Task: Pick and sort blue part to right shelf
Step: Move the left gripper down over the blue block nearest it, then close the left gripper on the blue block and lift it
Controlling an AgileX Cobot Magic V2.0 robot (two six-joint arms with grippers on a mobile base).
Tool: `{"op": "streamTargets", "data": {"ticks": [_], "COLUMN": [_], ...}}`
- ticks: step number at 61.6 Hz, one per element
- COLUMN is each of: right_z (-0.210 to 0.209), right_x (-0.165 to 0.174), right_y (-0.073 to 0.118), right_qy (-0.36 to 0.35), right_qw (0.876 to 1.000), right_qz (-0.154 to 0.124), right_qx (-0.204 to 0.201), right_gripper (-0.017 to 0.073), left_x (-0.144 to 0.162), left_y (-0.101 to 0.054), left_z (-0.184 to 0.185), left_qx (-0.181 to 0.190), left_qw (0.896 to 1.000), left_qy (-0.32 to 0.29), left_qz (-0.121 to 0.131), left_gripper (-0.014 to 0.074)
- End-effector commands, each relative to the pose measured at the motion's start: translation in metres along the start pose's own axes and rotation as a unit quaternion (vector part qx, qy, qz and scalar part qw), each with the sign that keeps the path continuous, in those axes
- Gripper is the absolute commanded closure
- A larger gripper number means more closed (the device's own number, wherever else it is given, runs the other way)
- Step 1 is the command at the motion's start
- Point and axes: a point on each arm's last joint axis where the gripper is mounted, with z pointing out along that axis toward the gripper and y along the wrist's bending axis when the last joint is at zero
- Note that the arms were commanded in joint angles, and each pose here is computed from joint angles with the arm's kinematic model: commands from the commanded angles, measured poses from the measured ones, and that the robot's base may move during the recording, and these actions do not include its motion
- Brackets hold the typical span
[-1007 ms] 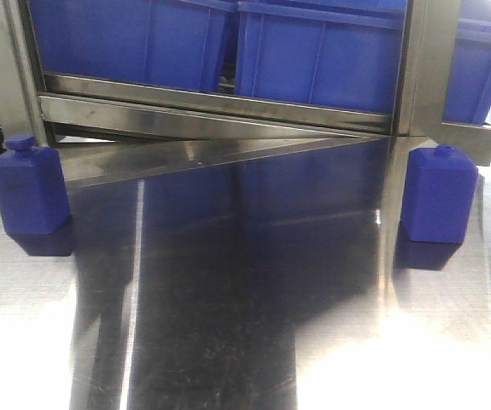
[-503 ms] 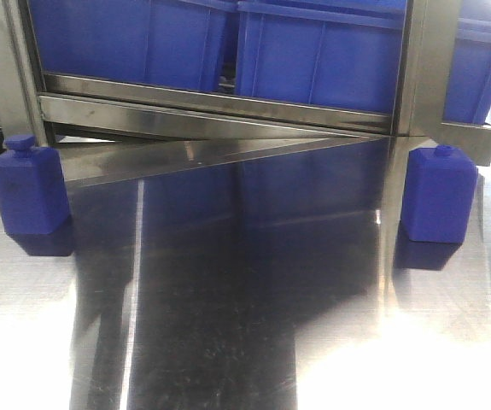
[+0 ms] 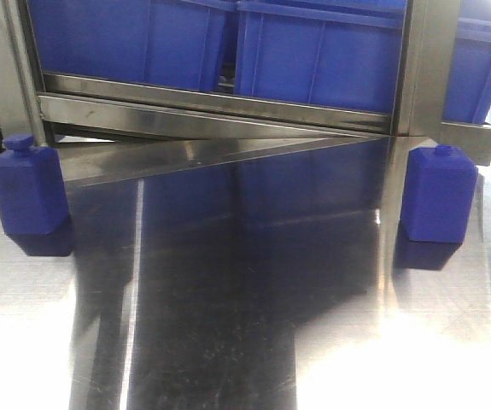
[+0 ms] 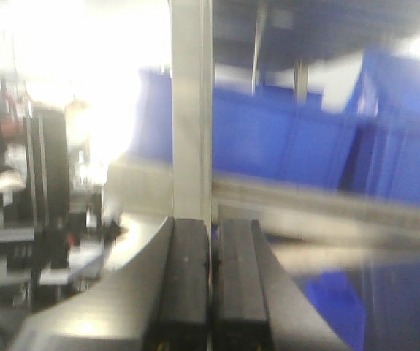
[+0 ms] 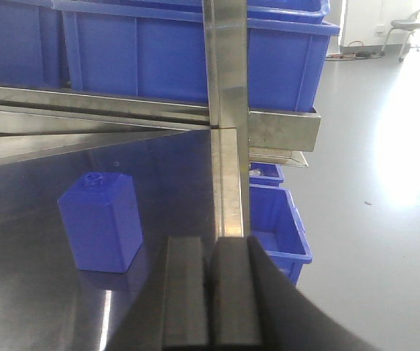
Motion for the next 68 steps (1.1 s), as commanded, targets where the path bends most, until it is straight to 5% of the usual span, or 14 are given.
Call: {"op": "streamTargets", "data": {"ticks": [1,9,16,25,33,46,68], "right_z": [-0.004,-0.004,-0.004,-0.004,-0.004,-0.004,-0.004], "right_x": [-0.017,-0.017,-0.017,-0.017,-0.017,-0.017,-0.017], "right_y": [0.001,0.001,0.001,0.001,0.001,0.001,0.001], "right_qy": [-0.065,-0.065,-0.065,-0.065,-0.065,-0.065,-0.065], "right_qw": [0.998,0.998,0.998,0.998,0.998,0.998,0.998], "right_qz": [-0.001,-0.001,-0.001,-0.001,-0.001,-0.001,-0.001], "right_qx": [0.0,0.0,0.0,0.0,0.0,0.0,0.0], "right_gripper": [0.0501,0.0501,0.0501,0.0501,0.0501,0.0501,0.0501], "left_x": [-0.031,-0.067,-0.1,-0.121,-0.123,-0.107,-0.044], "left_y": [-0.001,-0.003,-0.005,-0.01,-0.016,-0.039,-0.075], "left_z": [-0.001,0.008,0.025,0.06,0.106,0.165,0.264], "left_qx": [0.004,0.005,0.006,0.015,0.027,0.109,0.145], "left_qw": [0.998,1.0,0.997,0.984,0.95,0.886,0.815], "left_qy": [-0.062,0.012,0.079,0.171,0.303,0.441,0.559], "left_qz": [-0.006,0.004,-0.003,-0.045,-0.076,-0.094,-0.055], "left_gripper": [0.0469,0.0435,0.0319,0.0132,0.0088,0.0088,0.0088]}}
